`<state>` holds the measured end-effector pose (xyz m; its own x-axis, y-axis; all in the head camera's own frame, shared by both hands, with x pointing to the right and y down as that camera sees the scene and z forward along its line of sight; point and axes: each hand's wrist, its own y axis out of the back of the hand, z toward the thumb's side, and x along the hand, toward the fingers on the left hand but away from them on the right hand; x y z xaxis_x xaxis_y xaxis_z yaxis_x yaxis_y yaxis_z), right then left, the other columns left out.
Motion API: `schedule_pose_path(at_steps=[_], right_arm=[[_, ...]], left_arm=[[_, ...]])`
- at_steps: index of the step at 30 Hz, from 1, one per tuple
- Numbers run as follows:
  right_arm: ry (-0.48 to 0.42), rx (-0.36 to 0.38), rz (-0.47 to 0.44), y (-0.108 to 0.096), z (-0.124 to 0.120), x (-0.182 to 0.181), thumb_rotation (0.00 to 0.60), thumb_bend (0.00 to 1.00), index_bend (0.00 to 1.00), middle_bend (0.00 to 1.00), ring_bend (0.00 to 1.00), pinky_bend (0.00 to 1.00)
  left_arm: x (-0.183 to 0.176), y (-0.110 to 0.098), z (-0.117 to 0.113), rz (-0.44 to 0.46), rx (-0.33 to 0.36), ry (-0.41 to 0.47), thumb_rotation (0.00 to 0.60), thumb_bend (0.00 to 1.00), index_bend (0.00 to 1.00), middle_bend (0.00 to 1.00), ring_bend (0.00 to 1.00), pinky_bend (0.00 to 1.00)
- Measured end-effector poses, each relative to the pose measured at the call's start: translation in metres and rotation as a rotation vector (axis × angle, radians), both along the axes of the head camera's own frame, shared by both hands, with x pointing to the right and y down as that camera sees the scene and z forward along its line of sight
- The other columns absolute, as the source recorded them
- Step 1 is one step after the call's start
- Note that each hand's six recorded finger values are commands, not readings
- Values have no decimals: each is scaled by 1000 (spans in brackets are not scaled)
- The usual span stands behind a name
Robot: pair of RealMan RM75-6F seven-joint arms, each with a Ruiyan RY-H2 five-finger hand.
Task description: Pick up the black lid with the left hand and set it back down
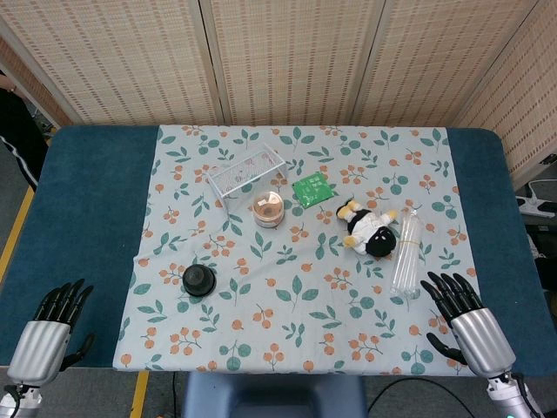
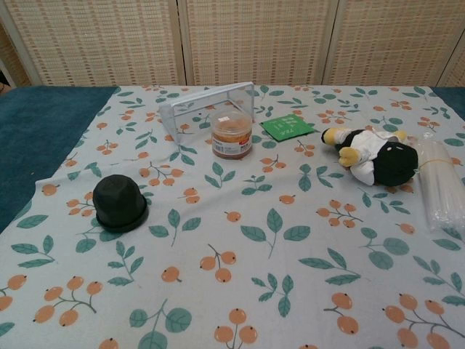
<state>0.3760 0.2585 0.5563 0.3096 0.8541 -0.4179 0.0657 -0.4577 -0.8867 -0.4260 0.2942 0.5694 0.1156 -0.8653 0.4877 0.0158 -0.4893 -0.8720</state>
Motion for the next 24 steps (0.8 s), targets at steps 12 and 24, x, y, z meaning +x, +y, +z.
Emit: schedule_pose_path(at_steps=[12,24], right_arm=[[-7,-15,10,0,-2,2,600,145,0,0,0,0],[22,-24,24,-3,6,4,600,146,0,0,0,0]], left_arm=[[43,-14,25,73,9,163,600,362,0,0,0,86],[123,-40,88,229,-4,254,600,352,0,0,0,74]])
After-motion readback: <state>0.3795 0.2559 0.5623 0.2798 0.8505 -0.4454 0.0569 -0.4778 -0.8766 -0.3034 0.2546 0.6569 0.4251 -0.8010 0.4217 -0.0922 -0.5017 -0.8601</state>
